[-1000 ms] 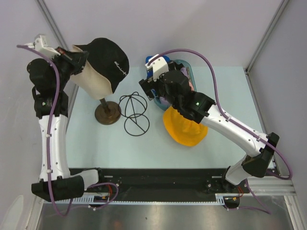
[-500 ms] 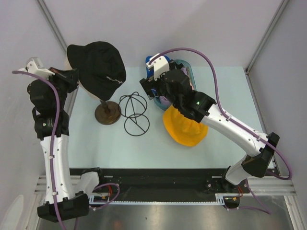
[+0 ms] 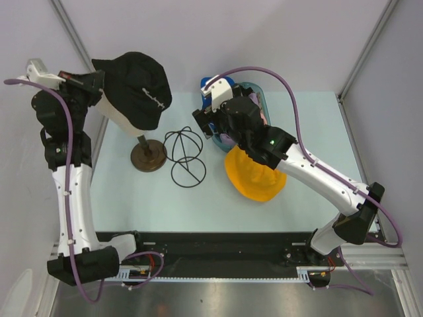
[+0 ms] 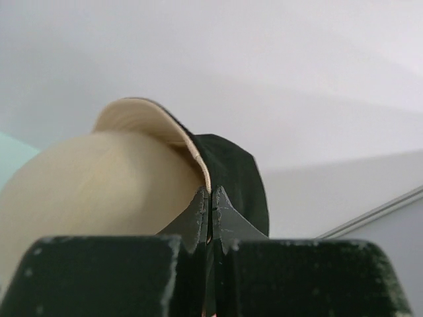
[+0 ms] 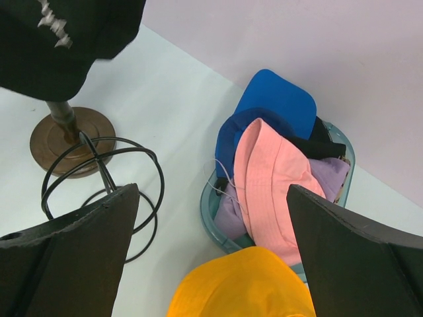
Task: Stack the hats
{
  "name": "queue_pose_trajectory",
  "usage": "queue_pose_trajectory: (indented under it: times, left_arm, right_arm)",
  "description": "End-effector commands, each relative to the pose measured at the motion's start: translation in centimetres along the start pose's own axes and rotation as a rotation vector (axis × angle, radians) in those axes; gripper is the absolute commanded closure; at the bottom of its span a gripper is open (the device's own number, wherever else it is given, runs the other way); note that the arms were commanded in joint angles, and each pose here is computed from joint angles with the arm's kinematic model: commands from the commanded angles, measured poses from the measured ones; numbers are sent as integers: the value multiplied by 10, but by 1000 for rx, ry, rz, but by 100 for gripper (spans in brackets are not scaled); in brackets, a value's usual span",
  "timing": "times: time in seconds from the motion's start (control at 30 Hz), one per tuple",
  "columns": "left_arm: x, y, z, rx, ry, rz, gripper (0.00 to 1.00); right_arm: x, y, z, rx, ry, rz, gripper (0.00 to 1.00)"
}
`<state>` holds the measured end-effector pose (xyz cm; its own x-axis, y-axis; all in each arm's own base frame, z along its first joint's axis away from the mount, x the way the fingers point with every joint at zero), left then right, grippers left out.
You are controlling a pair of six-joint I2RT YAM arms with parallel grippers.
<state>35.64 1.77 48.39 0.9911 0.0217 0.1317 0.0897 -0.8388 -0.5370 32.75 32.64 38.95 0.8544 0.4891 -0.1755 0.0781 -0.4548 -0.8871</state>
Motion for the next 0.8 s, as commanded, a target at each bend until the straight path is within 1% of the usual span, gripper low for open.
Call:
queue_pose_trajectory:
  times: [0.0, 0.07, 0.27, 0.33, 0.37, 0.5, 0.57, 0.63, 0.67, 0.73, 0.77]
  left_arm:
    - [2, -33, -71, -53, 218, -59, 100]
    - [12, -25, -74, -66, 239, -13, 100]
    - [17, -19, -86, -73, 273, 14, 100]
    - [14, -28, -90, -42, 275, -28, 100]
    - [8, -41, -91, -28, 262, -89, 100]
    - [-3, -65, -72, 15, 178, -181, 100]
    - [-6, -66, -55, 16, 135, -195, 100]
    - [-15, -66, -50, 16, 119, -207, 100]
    - [-15, -61, -38, 14, 87, -205, 100]
    - [-27, -62, -32, 25, 63, -239, 100]
    - [-29, -58, -20, 26, 34, -238, 100]
  right_arm:
    - [-8, -12, -13, 34, 29, -39, 0]
    - [-7, -11, -13, 30, 31, -35, 0]
    - [-9, -9, -16, 24, 39, -27, 0]
    - [-10, -10, -17, 23, 39, -28, 0]
    - [-10, -10, -19, 22, 45, -26, 0]
    - [-13, -10, -20, 22, 47, -26, 0]
    - [-12, -7, -19, 18, 43, -18, 0]
    - [-13, -7, -20, 20, 43, -19, 0]
    - [-13, -7, -19, 21, 41, -19, 0]
    - [-13, -7, -20, 22, 42, -19, 0]
    - [-13, -8, -20, 23, 43, -21, 0]
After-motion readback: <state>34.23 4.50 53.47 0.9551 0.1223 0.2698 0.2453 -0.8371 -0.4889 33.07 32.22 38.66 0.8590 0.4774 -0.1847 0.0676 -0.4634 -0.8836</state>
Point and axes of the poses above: each gripper's point midway between its finger pads, its own x axis out along the fingers, its own z axis along the line the jaws close on, y = z × x, the point moved 1 cm from there along -x, back along the fingers, and after that the axes turned 13 degrees about -x, right-handed, at the moved point
